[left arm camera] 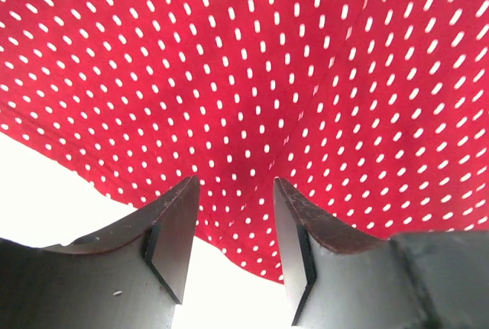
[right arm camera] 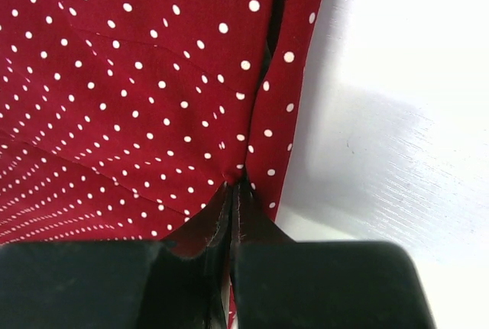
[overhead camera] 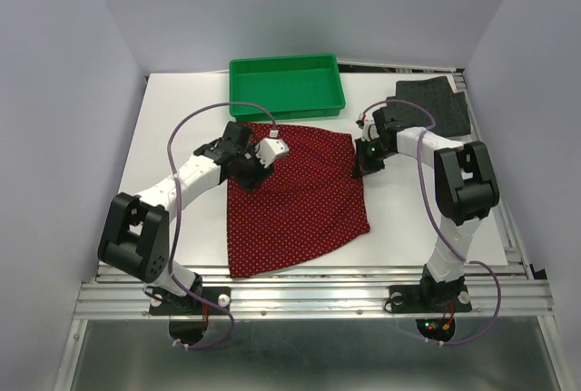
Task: Fold and stack the skirts
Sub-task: Flatten the skirt out
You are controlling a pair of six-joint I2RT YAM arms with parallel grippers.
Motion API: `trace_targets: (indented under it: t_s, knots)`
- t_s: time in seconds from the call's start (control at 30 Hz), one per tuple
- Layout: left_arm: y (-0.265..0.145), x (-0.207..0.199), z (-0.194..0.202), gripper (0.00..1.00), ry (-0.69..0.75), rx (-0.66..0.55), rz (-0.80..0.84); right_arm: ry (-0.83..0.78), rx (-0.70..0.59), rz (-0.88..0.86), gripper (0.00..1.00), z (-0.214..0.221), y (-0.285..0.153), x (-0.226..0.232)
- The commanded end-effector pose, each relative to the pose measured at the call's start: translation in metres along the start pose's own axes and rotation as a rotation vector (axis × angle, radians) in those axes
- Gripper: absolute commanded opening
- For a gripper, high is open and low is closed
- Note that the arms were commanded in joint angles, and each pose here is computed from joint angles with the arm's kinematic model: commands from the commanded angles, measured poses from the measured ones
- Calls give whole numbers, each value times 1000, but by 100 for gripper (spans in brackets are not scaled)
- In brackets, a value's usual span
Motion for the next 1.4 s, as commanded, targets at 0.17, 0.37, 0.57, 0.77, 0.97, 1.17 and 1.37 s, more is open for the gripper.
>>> trace_targets:
  t_s: [0.17, 0.37, 0.57, 0.77, 0.97, 1.17, 1.37]
  knots:
    - [0, 3, -6, 52, 59, -12, 23, -127, 14, 125, 58, 1, -29, -18]
    - [17, 15, -17, 48, 65, -5, 4, -169, -119, 62, 64, -54, -58, 11]
    - [31, 23, -31, 42, 72, -6, 13, -203, -164, 16, 58, -90, -54, 27]
    - [56, 10, -10, 37, 111, 71, 55, -251, -111, -31, 50, -80, -17, 44]
    - [67, -24, 20, 33, 206, 149, 126, -268, -3, -28, 47, -38, 23, 30]
    - [60, -71, 48, 29, 293, 204, 251, -310, 104, -37, 46, 14, 36, 24]
    - [48, -110, 63, 27, 361, 221, 335, -314, 186, -55, 46, 60, 27, 20]
Point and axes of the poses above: each gripper's point midway between its finger pads, its own y axis out along the fingers, its own x axis along the line the jaws close on, z = x × y, the point moved 1 cm from there along -y, back along the fingers, and after that the axes turned 3 degrees about y, right-handed, at the moved point
